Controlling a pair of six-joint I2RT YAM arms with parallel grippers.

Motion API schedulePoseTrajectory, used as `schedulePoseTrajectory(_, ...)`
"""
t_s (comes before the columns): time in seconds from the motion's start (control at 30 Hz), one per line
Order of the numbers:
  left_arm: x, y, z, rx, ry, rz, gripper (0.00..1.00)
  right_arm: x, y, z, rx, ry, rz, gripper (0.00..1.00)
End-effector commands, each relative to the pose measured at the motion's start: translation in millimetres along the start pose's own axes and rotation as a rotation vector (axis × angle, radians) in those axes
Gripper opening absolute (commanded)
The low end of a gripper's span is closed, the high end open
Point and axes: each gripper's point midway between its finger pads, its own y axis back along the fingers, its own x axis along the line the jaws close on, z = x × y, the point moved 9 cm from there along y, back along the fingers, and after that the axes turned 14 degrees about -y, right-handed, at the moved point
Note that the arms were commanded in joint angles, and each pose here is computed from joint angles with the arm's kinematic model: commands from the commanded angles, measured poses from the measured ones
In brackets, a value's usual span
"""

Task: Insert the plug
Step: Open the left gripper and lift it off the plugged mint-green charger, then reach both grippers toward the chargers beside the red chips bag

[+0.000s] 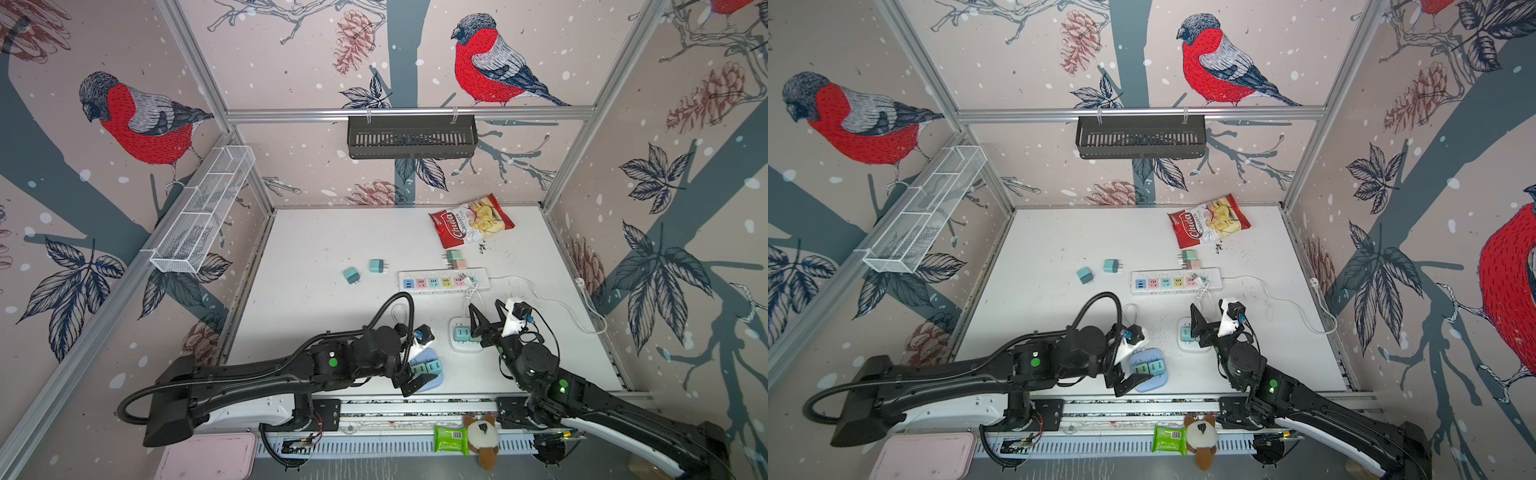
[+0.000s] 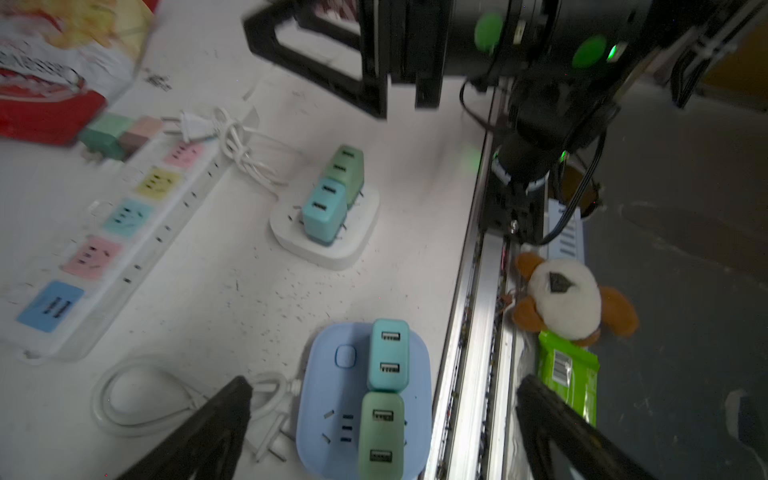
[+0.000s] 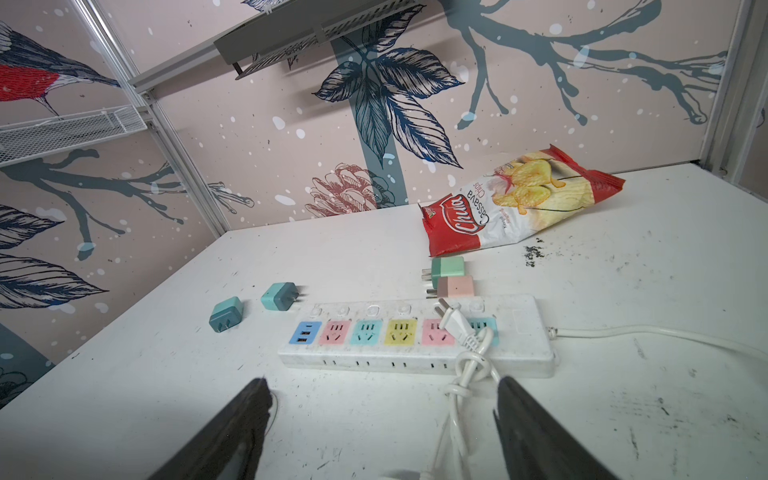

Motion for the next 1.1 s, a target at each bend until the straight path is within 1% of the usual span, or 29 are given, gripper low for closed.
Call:
schedulePoseTrajectory(0.0, 22.6, 29.8, 20.7, -0.225, 0.207, 0.241, 0.99, 2.8, 0.1, 6.7, 0.006, -0.010, -0.012, 0.86)
schedulePoseTrajectory(0.03, 26.1, 42.2, 24.8, -0.317, 0.252, 0.270, 0.99, 3.0, 0.1, 7.8, 0.013, -0.018, -0.018, 0.87)
schedulePoseTrajectory(0.13, 35.3, 62.9, 20.2, -0.540, 0.362, 0.378, 0.99, 1.7, -1.6, 12.4, -0.003, -0.033, -0.041, 0.90)
schedulePoseTrajectory(0.2, 41.6, 70.1, 19.4, -0.603, 0.391, 0.452, 0.99, 0.5, -6.2, 18.0, -0.011, -0.032, -0.067, 0.92)
schedulePoseTrajectory(0.23, 44.9, 71.3, 21.4, -0.611, 0.390, 0.488, 0.99, 0.7, -10.3, 22.6, -0.009, -0.028, -0.082, 0.92)
schedulePoseTrajectory(0.37, 59.4, 63.7, 32.6, -0.550, 0.397, 0.645, 0.99, -2.5, -36.0, 35.4, 0.050, -0.040, -0.152, 0.90)
schedulePoseTrajectory(0.47, 70.8, 50.4, 41.9, -0.487, 0.365, 0.711, 0.99, -7.3, -62.3, 35.9, 0.130, -0.063, -0.167, 0.86)
schedulePoseTrajectory(0.53, 87.4, 43.2, 41.0, -0.451, 0.398, 0.755, 0.98, -11.9, -78.8, 35.5, 0.170, -0.079, -0.227, 0.83)
schedulePoseTrajectory(0.6, 107.5, 40.1, 34.1, -0.448, 0.424, 0.770, 0.98, -13.5, -91.9, 36.1, 0.203, -0.078, -0.265, 0.83)
schedulePoseTrajectory(0.67, 128.8, 36.8, 23.6, -0.437, 0.452, 0.772, 0.98, -16.3, -104.8, 35.6, 0.227, -0.086, -0.276, 0.82)
schedulePoseTrajectory(0.73, 151.2, 34.5, 11.9, -0.400, 0.474, 0.799, 0.98, -20.8, -119.0, 35.3, 0.262, -0.108, -0.262, 0.81)
schedulePoseTrajectory(0.8, 167.2, 32.1, 0.5, -0.353, 0.488, 0.883, 0.97, -28.4, -134.6, 36.4, 0.304, -0.122, -0.277, 0.80)
schedulePoseTrajectory(0.87, 177.3, 28.9, -7.6, -0.316, 0.487, 0.935, 0.97, -36.7, -148.0, 35.7, 0.339, -0.131, -0.310, 0.79)
schedulePoseTrajectory(0.93, 186.4, 24.8, -15.0, -0.298, 0.505, 0.951, 0.97, -45.8, -161.3, 31.5, 0.377, -0.137, -0.343, 0.78)
schedulePoseTrajectory(1.0, 196.9, 16.3, -23.2, -0.284, 0.527, 0.909, 0.97, -53.2, -173.7, 27.9, 0.418, -0.159, -0.348, 0.78)
schedulePoseTrajectory(1.07, 207.0, 6.4, -31.8, -0.251, 0.573, 0.873, 0.97, -57.5, -184.1, 23.0, 0.461, -0.179, -0.340, 0.77)
